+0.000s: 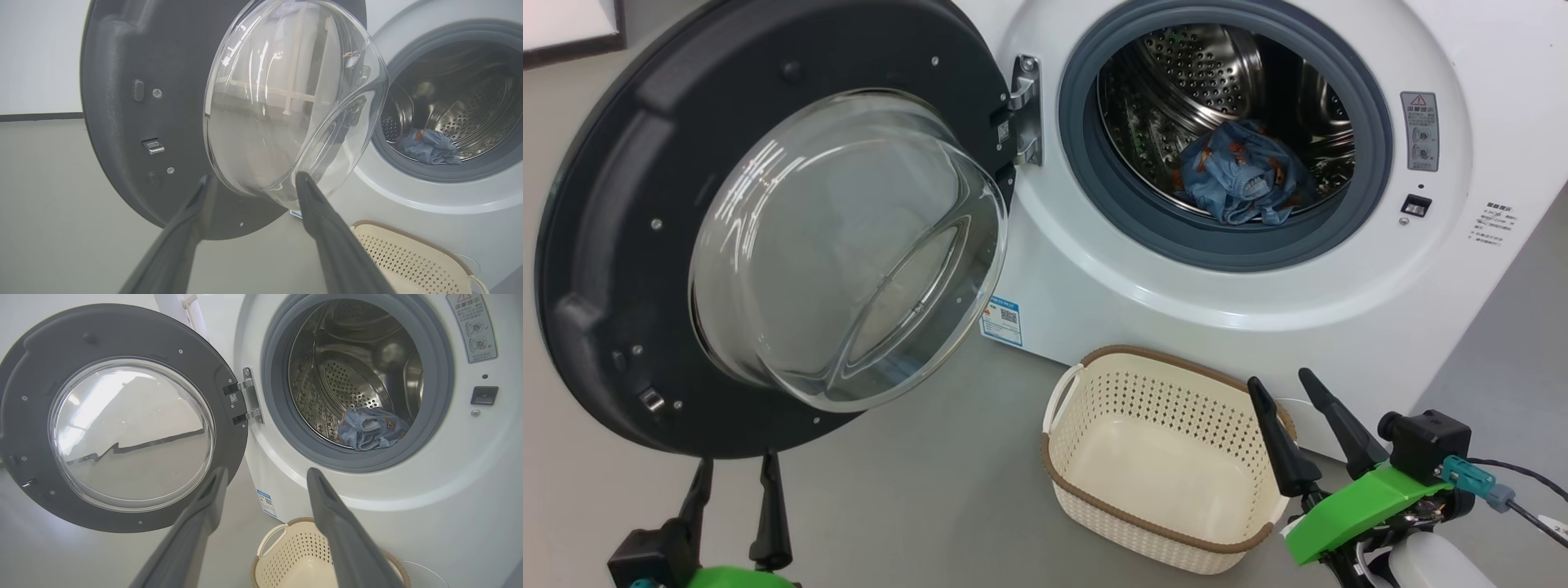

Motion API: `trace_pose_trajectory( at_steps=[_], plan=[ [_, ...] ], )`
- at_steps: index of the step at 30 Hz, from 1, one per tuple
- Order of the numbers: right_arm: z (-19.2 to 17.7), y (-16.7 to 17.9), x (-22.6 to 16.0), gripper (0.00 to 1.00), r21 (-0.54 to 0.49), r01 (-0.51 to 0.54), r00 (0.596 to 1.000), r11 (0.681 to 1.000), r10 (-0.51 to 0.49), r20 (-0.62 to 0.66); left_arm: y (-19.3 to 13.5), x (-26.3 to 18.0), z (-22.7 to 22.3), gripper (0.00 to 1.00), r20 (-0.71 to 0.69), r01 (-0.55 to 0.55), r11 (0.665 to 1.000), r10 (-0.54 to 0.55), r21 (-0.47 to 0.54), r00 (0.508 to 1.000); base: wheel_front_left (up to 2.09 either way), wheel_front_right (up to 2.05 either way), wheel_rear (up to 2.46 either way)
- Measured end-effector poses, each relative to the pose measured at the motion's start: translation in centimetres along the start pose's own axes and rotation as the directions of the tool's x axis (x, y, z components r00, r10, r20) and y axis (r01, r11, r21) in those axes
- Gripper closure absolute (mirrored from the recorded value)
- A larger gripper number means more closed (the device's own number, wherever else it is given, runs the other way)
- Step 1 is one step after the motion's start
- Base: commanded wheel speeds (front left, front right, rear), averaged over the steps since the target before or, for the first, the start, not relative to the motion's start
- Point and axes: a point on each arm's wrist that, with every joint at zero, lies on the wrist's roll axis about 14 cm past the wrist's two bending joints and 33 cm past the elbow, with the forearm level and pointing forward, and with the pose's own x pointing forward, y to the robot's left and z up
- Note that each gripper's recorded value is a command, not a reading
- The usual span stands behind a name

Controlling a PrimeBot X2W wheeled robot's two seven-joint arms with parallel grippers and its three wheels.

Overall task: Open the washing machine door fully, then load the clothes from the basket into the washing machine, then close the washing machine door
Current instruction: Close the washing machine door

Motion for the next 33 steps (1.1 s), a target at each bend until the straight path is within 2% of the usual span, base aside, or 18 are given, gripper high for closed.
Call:
trace_pose_trajectory(
  at_steps=[33],
  plan=[
    [0.62, 0.06, -0.21, 0.0, -0.008, 0.003, 1.0, 1.0, -0.003, 0.016, -0.5, 0.08, 0.23, 0.0, 0.014, 0.002, 1.0, -0.002, -0.02, 1.0, 0.0, 0.0, 0.0]
  ],
)
